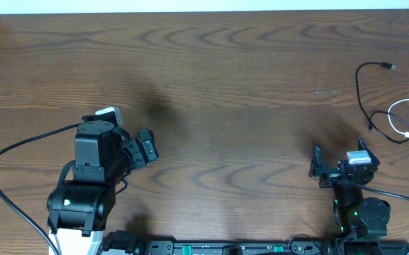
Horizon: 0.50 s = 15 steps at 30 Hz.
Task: Untangle cables
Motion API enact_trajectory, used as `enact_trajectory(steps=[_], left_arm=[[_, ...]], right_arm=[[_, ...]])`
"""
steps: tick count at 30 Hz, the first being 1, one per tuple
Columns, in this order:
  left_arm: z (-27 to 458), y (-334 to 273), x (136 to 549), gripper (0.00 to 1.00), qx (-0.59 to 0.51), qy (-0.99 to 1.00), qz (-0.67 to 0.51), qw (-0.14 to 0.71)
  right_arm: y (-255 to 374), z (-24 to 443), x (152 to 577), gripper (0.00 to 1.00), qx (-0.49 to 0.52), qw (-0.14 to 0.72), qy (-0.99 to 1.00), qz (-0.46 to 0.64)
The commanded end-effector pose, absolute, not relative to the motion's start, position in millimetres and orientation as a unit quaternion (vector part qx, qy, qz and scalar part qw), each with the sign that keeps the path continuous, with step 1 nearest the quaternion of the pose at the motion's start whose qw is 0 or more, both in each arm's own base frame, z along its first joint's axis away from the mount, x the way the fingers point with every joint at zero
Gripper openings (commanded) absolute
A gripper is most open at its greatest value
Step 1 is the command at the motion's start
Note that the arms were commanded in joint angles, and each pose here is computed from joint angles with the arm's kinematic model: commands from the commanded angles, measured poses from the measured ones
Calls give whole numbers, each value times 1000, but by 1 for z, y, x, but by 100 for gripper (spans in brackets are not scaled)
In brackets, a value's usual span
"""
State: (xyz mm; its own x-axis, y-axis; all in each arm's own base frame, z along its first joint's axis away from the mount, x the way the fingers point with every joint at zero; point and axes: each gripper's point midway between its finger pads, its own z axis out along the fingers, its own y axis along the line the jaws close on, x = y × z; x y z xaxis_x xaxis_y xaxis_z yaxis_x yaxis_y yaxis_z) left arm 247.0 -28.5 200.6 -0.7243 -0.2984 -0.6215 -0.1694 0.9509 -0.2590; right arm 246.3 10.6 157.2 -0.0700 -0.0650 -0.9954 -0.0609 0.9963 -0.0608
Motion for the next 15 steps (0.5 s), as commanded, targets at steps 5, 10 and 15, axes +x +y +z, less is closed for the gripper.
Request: enact_trajectory(steps=[5,10,15], left_arm=[[198,-26,246,99,-126,925,-85,347],[198,-26,246,98,-126,925,-85,347],[198,-26,246,98,-126,925,-85,347]], right_arm=[[13,156,246,99,-62,680,730,-13],[13,156,246,99,-62,680,731,-12],[13,157,246,99,-61,680,730,-10]])
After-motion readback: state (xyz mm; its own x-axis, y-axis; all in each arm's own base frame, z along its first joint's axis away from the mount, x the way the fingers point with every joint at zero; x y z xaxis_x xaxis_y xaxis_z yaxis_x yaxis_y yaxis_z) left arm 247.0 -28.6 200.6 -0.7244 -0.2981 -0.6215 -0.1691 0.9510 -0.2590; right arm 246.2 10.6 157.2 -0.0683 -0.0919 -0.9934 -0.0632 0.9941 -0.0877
